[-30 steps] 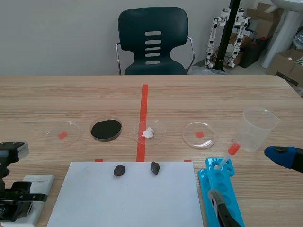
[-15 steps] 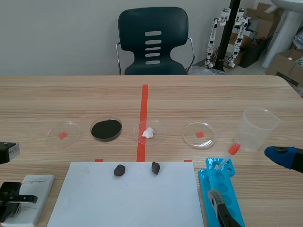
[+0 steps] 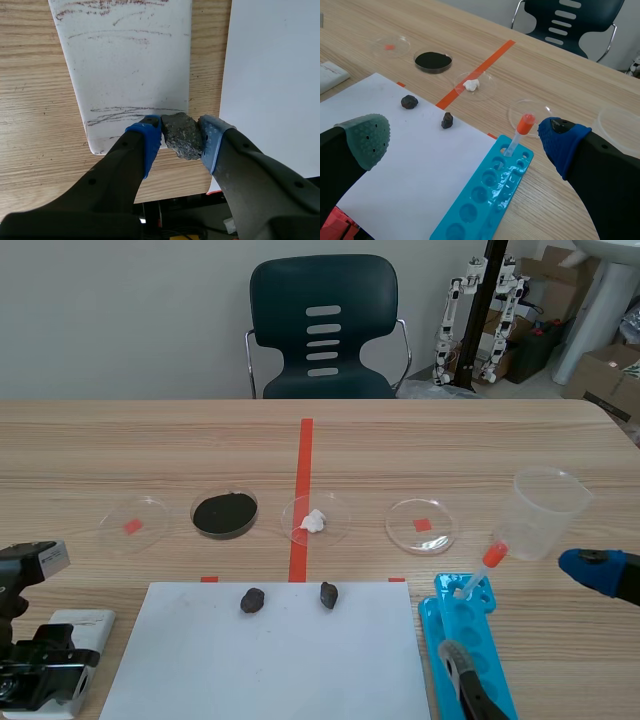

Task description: Rub the mineral on the streak plate below the first streak

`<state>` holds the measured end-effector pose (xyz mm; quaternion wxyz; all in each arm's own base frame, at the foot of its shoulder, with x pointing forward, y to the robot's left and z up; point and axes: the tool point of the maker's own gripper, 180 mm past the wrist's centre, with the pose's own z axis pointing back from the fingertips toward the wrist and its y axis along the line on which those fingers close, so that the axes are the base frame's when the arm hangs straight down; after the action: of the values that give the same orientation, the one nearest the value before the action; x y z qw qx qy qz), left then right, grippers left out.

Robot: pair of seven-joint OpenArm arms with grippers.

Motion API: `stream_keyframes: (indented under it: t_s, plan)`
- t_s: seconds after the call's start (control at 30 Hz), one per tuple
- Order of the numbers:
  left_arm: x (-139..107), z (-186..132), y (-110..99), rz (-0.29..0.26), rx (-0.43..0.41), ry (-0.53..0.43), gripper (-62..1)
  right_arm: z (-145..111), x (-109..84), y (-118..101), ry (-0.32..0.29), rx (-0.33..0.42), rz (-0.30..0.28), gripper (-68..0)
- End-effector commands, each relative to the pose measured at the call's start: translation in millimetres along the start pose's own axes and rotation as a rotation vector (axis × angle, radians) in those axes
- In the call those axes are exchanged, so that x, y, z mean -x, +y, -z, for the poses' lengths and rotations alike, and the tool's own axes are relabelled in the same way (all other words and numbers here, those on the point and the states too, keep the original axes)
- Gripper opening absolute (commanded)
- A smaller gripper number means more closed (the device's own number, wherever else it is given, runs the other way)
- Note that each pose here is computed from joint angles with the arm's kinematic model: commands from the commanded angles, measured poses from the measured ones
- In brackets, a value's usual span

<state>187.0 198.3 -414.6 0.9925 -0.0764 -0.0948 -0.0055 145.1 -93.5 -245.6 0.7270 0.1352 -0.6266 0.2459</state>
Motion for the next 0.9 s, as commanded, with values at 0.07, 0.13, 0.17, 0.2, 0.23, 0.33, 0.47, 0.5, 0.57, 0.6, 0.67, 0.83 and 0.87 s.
stream_keyframes:
  t_s: [0.07, 0.13, 0.17, 0.2, 0.23, 0.33, 0.47, 0.5, 0.57, 0.6, 0.67, 0.83, 0.87]
  plan:
    - [9, 2, 19, -0.006, -0.117, 0.027, -52.4, 1, -6.4, -3, -0.023, 0.004, -0.007, -5.2]
    - [10, 0, 31, -0.011, -0.182, 0.034, -52.4, 1, -6.4, -3, -0.023, 0.004, -0.007, -5.2]
    - [10, -2, 37, -0.011, -0.218, 0.036, -52.4, 1, -6.4, -3, -0.023, 0.004, -0.007, -5.2]
    - [10, -3, 42, -0.014, -0.244, 0.037, -52.4, 1, -6.4, -3, -0.023, 0.004, -0.007, -5.2]
    - [11, -4, 47, -0.015, -0.269, 0.038, -52.4, 1, -6.4, -3, -0.023, 0.004, -0.007, -5.2]
    - [13, -8, 59, -0.019, -0.340, 0.048, -52.4, 1, -6.4, -3, -0.023, 0.004, -0.007, -5.2]
    - [13, -10, 66, -0.020, -0.381, 0.048, -52.4, 1, -6.4, -3, -0.023, 0.004, -0.007, -5.2]
    - [13, -10, 66, -0.021, -0.381, 0.048, -52.4, 1, -6.4, -3, -0.023, 0.004, -0.007, -5.2]
    - [13, -10, 66, -0.023, -0.381, 0.047, -52.4, 1, -6.4, -3, -0.023, 0.004, -0.007, -5.2]
    - [13, -10, 65, -0.023, -0.380, 0.048, -52.4, 1, -6.4, -3, -0.023, 0.004, -0.007, -5.2]
    - [13, -9, 62, -0.018, -0.358, 0.051, -52.4, 1, -6.4, -3, -0.023, 0.004, -0.007, -5.2]
    - [15, -2, 39, -0.013, -0.228, 0.061, -52.4, 1, -6.4, -3, -0.023, 0.004, -0.007, -5.2]
    - [15, -1, 35, -0.008, -0.203, 0.063, -52.4, 1, -6.4, -3, -0.023, 0.004, -0.007, -5.2]
